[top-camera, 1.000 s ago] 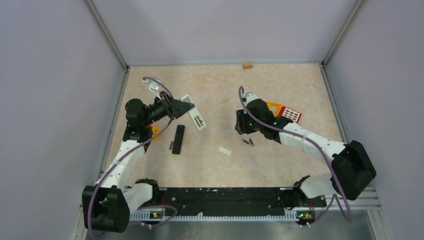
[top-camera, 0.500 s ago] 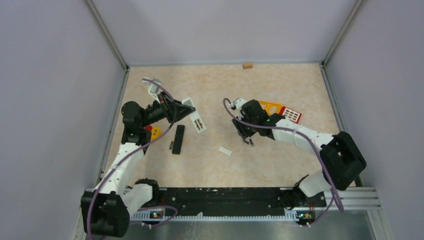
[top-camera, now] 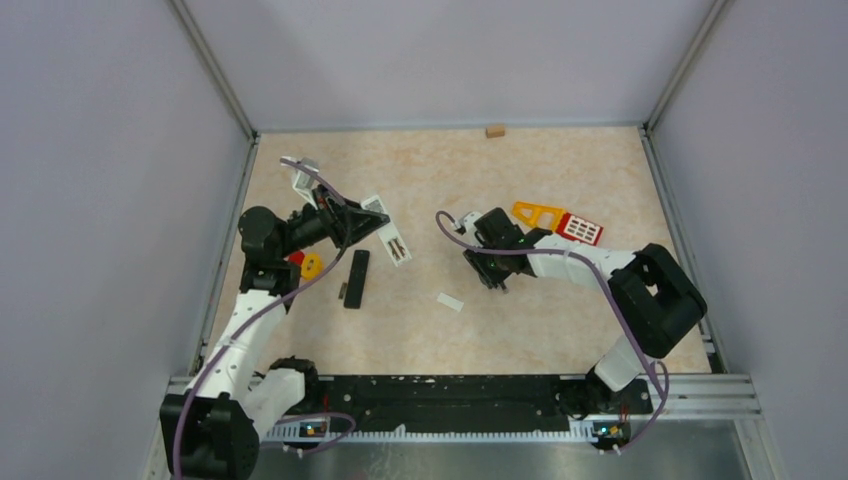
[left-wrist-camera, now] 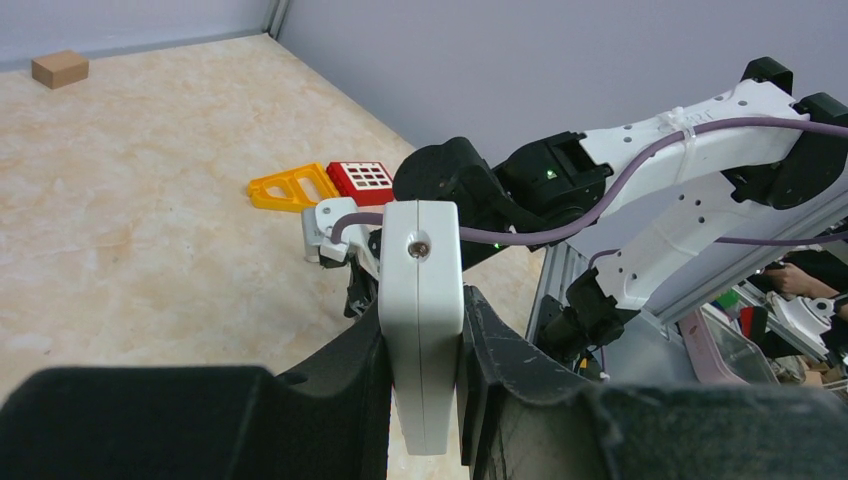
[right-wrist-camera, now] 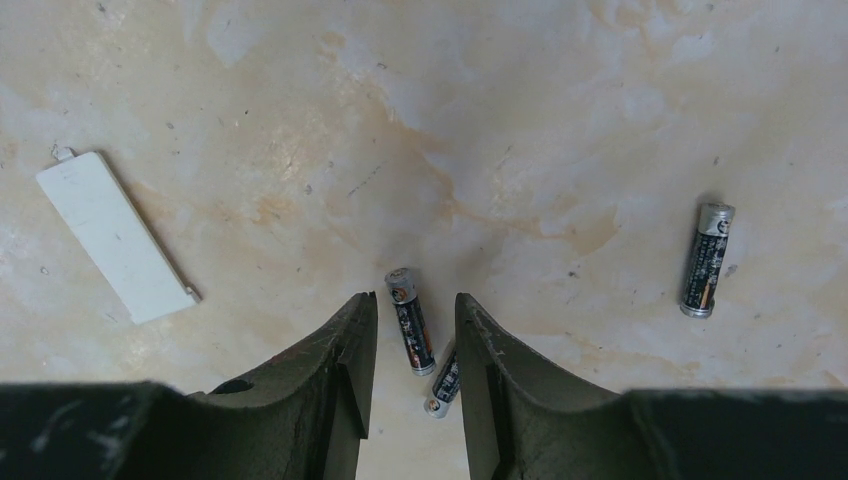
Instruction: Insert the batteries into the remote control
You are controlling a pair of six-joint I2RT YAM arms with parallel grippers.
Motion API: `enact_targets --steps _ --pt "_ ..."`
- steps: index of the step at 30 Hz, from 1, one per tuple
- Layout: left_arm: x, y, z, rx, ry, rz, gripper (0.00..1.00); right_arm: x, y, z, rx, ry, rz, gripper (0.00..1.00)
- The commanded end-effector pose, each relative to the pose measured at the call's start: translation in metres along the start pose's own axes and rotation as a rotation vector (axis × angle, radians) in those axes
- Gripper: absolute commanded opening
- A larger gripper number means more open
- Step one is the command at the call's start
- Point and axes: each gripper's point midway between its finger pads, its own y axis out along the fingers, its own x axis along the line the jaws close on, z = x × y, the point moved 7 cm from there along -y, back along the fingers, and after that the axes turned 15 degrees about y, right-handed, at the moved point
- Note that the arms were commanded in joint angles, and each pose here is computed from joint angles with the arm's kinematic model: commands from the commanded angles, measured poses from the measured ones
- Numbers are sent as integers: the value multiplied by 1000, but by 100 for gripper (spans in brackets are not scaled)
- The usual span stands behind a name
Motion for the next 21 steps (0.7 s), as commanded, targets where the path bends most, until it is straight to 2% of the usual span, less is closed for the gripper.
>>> enact_targets --steps 1,10,14,17,21 --pt "-5 0 -12 -38 71 7 0 2 4 -8 -8 5 -10 35" --pt "-3 1 -13 -42 66 -11 0 0 10 -6 17 31 21 26" --pt "-2 1 -12 -43 61 -25 0 0 7 -10 2 41 32 14" --pt "2 2 -13 -46 43 -63 0 0 -2 -20 -60 69 44 10" --pt "12 6 -17 -71 4 -117 0 10 -32 -45 -226 166 -21 7"
